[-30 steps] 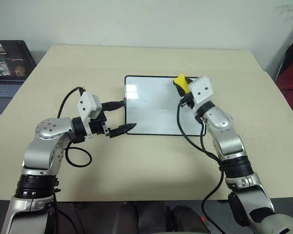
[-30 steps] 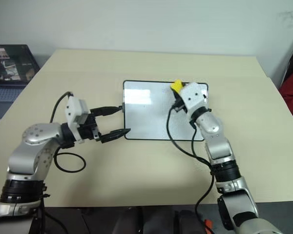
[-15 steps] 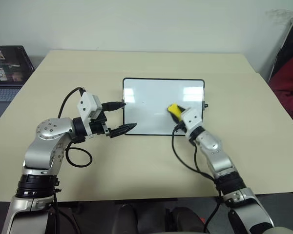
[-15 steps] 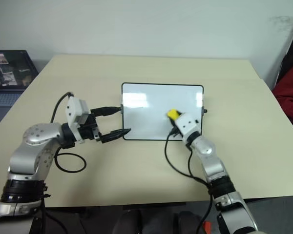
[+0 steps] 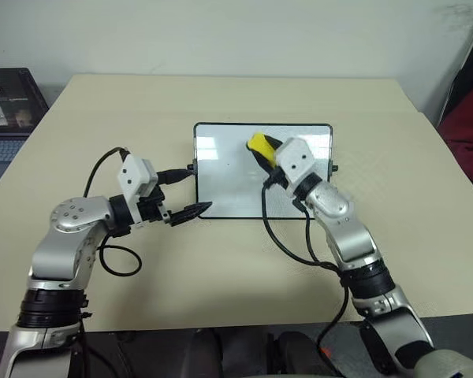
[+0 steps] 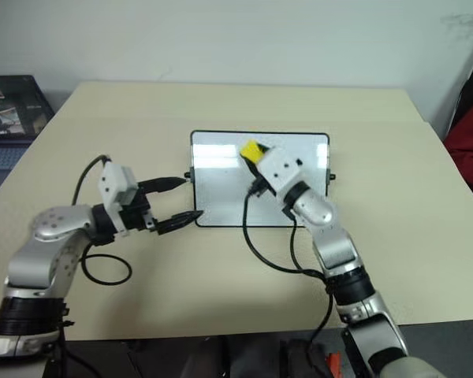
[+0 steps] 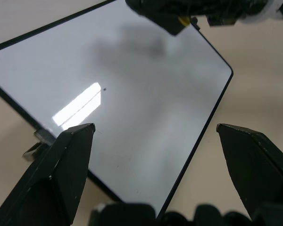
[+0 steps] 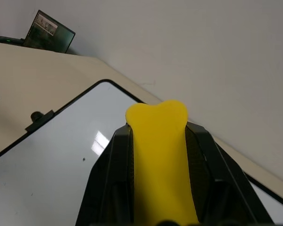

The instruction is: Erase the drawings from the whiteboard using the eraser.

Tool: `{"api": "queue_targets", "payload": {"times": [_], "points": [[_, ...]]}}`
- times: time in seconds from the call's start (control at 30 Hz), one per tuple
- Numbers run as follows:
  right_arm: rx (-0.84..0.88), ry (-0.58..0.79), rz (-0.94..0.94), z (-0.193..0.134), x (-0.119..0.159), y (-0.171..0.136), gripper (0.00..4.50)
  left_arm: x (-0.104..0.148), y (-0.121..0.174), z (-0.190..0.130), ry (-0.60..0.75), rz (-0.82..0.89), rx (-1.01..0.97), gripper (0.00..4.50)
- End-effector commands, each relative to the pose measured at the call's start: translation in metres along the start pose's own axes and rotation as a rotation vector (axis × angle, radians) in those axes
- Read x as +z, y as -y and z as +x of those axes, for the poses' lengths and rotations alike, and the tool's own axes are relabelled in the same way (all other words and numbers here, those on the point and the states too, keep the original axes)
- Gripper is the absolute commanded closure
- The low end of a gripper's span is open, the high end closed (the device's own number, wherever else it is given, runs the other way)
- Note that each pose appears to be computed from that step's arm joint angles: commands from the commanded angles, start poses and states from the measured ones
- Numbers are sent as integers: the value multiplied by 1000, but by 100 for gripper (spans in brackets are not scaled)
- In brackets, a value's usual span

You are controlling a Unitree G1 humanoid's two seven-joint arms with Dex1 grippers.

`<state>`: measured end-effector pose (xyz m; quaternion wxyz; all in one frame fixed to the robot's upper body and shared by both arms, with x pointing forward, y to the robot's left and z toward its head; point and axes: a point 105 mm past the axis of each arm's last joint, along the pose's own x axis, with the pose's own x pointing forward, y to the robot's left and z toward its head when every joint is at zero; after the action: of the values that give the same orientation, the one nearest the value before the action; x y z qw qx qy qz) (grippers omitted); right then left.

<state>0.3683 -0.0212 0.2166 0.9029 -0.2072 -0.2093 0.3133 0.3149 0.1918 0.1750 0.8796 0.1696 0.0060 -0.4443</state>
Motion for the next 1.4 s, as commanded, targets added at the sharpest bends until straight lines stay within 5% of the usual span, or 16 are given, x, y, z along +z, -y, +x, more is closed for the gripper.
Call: {"api": "queue_targets", "payload": {"times": [0.03,0.4,0.8,1.13,1.4], "points": [[-26,-7,-30,15,-1,11,338,7,-13,-14,-6,51,78,0],[75,-111,-50,45,-42,-30,338,-4,-28,-34,-91,89,164,0],[345,-380,-52,14,-98,-83,338,-1,-24,-26,-70,86,129,0],[293,-63,152,23,15,-53,338,6,-23,-16,-12,74,107,0],[190,-113,230,-30,24,-13,338,26,7,-2,94,35,-45,0]]}}
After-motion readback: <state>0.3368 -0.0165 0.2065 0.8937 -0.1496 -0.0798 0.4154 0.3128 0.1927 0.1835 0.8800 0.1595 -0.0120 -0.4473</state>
